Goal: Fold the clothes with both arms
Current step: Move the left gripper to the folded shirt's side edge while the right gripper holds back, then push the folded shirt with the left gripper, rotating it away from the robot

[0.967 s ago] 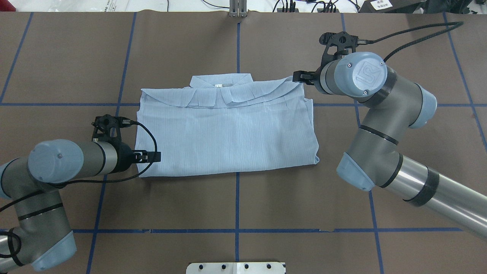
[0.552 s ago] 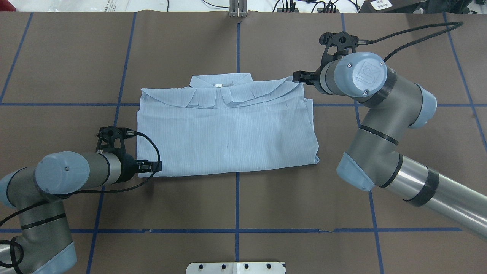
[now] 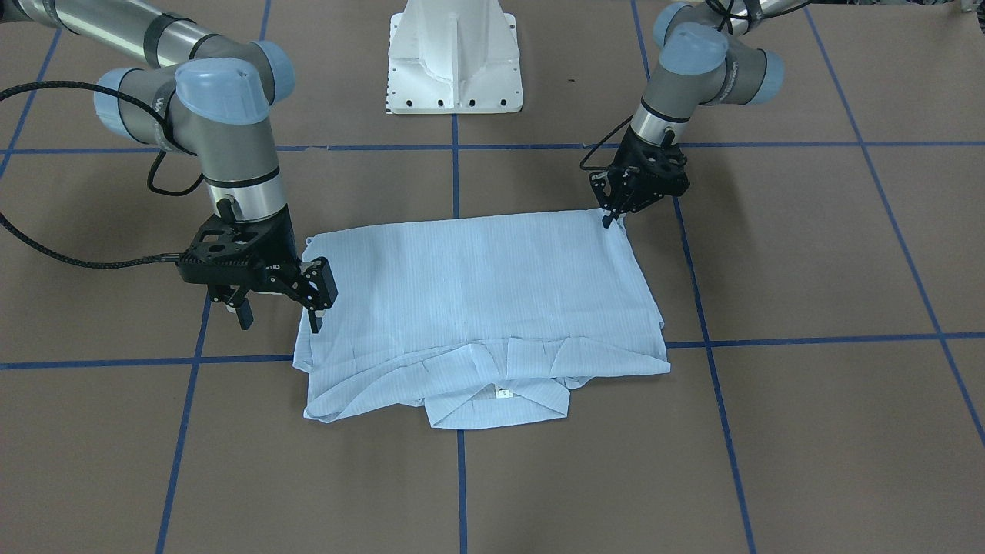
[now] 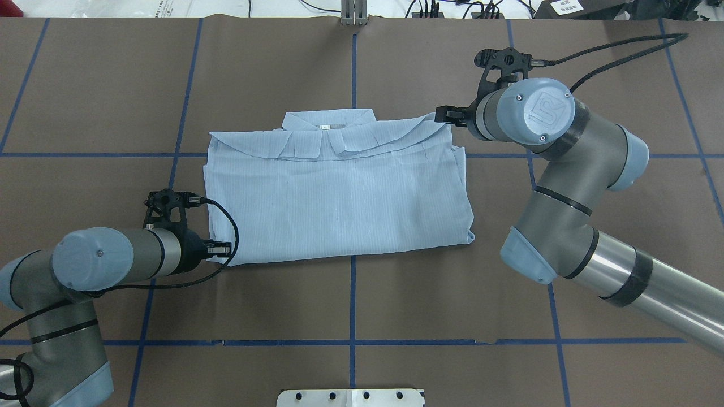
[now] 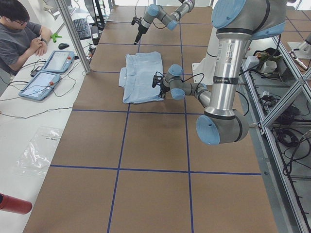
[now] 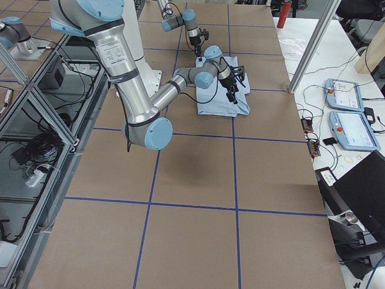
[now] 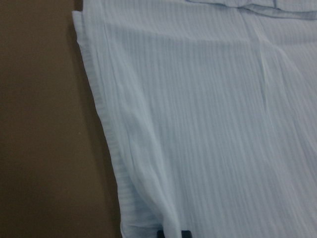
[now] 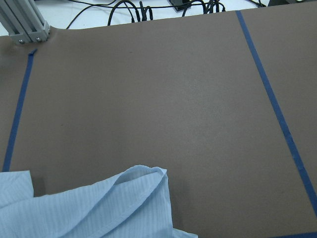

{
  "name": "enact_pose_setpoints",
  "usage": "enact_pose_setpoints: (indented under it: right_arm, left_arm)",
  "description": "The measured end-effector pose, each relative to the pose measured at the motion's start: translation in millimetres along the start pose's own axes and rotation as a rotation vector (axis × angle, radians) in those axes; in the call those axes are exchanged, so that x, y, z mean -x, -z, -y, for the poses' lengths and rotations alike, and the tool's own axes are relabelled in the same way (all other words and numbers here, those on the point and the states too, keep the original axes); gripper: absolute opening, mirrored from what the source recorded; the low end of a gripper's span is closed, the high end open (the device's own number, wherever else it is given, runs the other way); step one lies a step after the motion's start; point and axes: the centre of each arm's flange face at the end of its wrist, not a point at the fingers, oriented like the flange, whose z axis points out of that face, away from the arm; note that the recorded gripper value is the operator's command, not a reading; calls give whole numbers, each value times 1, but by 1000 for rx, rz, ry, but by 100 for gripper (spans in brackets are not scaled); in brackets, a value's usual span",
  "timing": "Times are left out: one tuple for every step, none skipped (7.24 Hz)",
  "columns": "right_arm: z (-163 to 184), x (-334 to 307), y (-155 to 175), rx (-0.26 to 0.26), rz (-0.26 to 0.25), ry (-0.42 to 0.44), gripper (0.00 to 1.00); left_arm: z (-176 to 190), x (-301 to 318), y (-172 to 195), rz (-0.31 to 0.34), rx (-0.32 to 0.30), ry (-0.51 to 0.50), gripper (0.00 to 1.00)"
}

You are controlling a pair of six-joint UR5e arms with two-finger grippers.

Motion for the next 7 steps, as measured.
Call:
enact_pose_setpoints:
  right_arm:
    - [-1,1,0,1,2,1,100]
    - [-2,1,0,2,3,1,100]
    - [-4,2,0,4,5,2,100]
    - [-5,3,0,5,7,1,100]
    - [-7,5,1,7,11,1,100]
    - [-10,8,1,10,16,1,100]
    - [-16,15,3,15,26,0,100]
  left_arm:
    - [0,8,4,8,0,-11,0]
    - [9,21,8,26,-13,-40,0]
    - [31,41,13,60,-45,-86,0]
    - [64,67,16,112,-87,-132,0]
    - [107,93,14,172,-131,-169,0]
    - [158,108,3,227,-172,-188,0]
    - [215,115,-20,281,-198,-183,0]
